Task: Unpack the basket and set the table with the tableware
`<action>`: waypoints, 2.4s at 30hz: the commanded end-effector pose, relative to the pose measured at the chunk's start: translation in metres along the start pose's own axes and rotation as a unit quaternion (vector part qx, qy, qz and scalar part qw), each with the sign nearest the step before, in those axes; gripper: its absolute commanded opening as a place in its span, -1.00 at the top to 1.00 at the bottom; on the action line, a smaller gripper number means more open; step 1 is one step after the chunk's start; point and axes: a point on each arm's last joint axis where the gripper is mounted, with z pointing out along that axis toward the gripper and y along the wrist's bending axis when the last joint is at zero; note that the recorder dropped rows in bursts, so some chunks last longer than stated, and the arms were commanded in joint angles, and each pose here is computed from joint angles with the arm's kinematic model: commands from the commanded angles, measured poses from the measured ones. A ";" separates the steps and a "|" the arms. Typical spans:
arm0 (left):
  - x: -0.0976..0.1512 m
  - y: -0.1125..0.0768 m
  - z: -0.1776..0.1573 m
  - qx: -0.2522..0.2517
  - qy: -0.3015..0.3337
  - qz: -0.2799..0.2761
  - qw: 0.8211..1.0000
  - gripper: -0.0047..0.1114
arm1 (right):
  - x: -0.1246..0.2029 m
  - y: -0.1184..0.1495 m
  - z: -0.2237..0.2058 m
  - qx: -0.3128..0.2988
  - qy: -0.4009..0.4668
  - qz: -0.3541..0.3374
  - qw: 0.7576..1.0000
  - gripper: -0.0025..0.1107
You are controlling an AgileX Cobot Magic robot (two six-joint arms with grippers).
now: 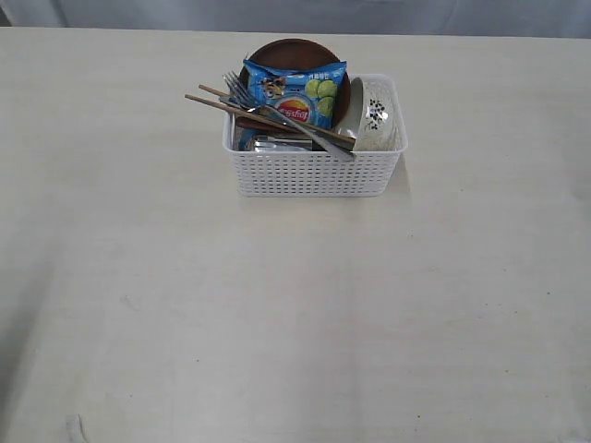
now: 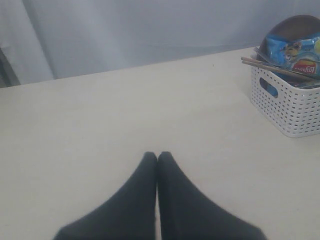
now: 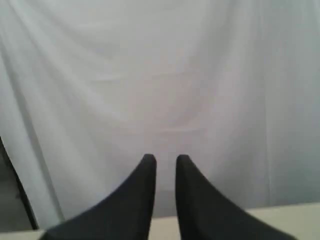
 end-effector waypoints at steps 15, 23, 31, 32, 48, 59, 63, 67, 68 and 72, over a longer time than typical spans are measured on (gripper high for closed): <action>0.000 0.000 0.000 -0.001 -0.004 -0.001 1.000 0.92 | -0.027 0.082 0.161 -0.142 0.428 -0.118 0.885 0.07; 0.000 0.000 0.000 -0.001 -0.004 -0.001 1.000 0.92 | 0.049 0.139 0.212 -0.198 0.515 -0.164 0.818 0.07; 0.000 0.000 0.000 -0.001 -0.004 -0.001 1.000 0.92 | 0.130 0.158 0.255 -0.192 0.583 -0.189 0.767 0.07; 0.000 0.000 0.000 -0.001 -0.004 -0.001 1.000 0.92 | 0.139 0.157 0.259 -0.189 0.588 -0.194 0.762 0.07; 0.000 0.000 0.000 -0.001 -0.004 -0.001 1.000 0.92 | 0.227 0.149 0.299 -0.169 0.587 -0.251 0.751 0.07; 0.000 0.000 0.000 -0.001 -0.004 -0.001 1.000 0.92 | 0.235 0.147 0.299 -0.166 0.599 -0.259 0.740 0.96; 0.000 0.000 0.000 -0.001 -0.004 -0.001 1.000 0.92 | 0.218 0.152 0.302 -0.163 0.617 -0.261 0.725 0.96; 0.000 0.000 0.000 -0.001 -0.004 -0.001 1.000 0.92 | 0.200 0.157 0.304 -0.157 0.633 -0.260 0.712 0.96; 0.000 0.000 0.000 -0.001 -0.004 -0.001 1.000 0.92 | 0.197 0.158 0.304 -0.155 0.636 -0.257 0.711 0.96; 0.000 0.000 0.000 -0.001 -0.004 -0.001 1.000 0.92 | 0.178 0.172 0.299 -0.156 0.623 -0.250 0.725 0.96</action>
